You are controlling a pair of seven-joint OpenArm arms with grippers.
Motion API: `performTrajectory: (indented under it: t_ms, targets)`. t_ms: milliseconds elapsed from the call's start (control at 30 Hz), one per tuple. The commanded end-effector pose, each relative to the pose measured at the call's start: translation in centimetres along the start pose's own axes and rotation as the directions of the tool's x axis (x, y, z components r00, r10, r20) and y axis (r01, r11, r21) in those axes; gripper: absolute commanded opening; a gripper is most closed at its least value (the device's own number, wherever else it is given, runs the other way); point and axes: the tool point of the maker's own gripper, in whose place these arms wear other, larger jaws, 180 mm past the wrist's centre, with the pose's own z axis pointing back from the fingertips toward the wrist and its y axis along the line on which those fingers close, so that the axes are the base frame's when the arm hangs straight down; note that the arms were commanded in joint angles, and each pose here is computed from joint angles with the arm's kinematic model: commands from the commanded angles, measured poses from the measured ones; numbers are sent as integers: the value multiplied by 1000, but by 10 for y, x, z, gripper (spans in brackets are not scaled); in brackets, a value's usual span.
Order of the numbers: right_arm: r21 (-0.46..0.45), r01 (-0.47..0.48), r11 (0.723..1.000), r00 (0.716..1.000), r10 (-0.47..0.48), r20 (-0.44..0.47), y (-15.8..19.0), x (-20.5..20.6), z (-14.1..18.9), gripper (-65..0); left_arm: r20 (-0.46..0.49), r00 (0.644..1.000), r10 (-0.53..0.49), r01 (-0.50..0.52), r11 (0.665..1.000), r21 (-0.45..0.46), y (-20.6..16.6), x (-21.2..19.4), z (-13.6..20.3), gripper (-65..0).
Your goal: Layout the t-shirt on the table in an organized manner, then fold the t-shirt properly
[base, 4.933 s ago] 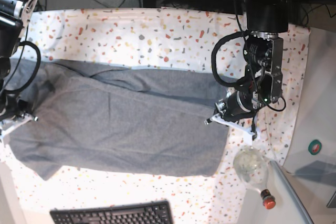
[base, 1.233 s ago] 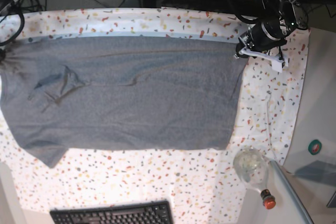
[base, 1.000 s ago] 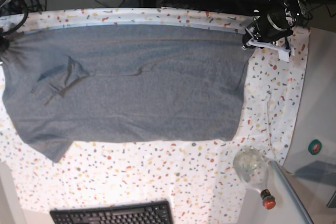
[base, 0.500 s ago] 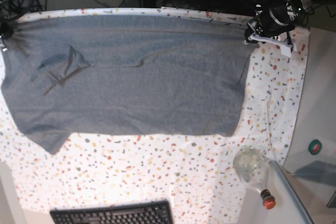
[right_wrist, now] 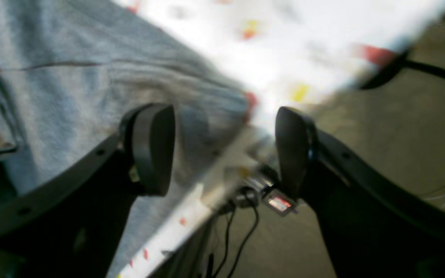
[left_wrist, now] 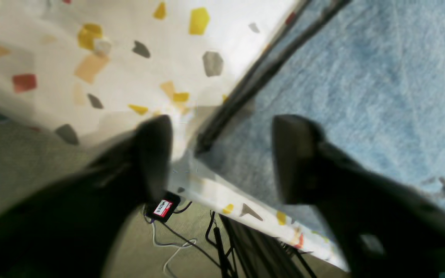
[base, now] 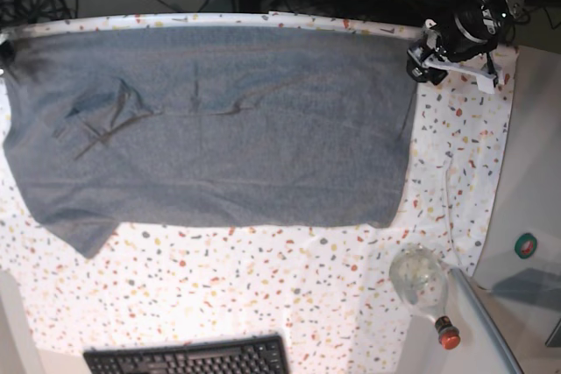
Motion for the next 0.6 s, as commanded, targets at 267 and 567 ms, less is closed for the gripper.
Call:
performTrajectory:
  t_ms: [267,567]
  targets:
    - [18,-68,998,981,64,183,17,56,34,-261,212,977,27,-36,999,37,19,63,39,-92]
    - [128,-309,942,921,263,286,131,128,-11,-254,270,962,32,-50,997,60,32,86,50,-416]
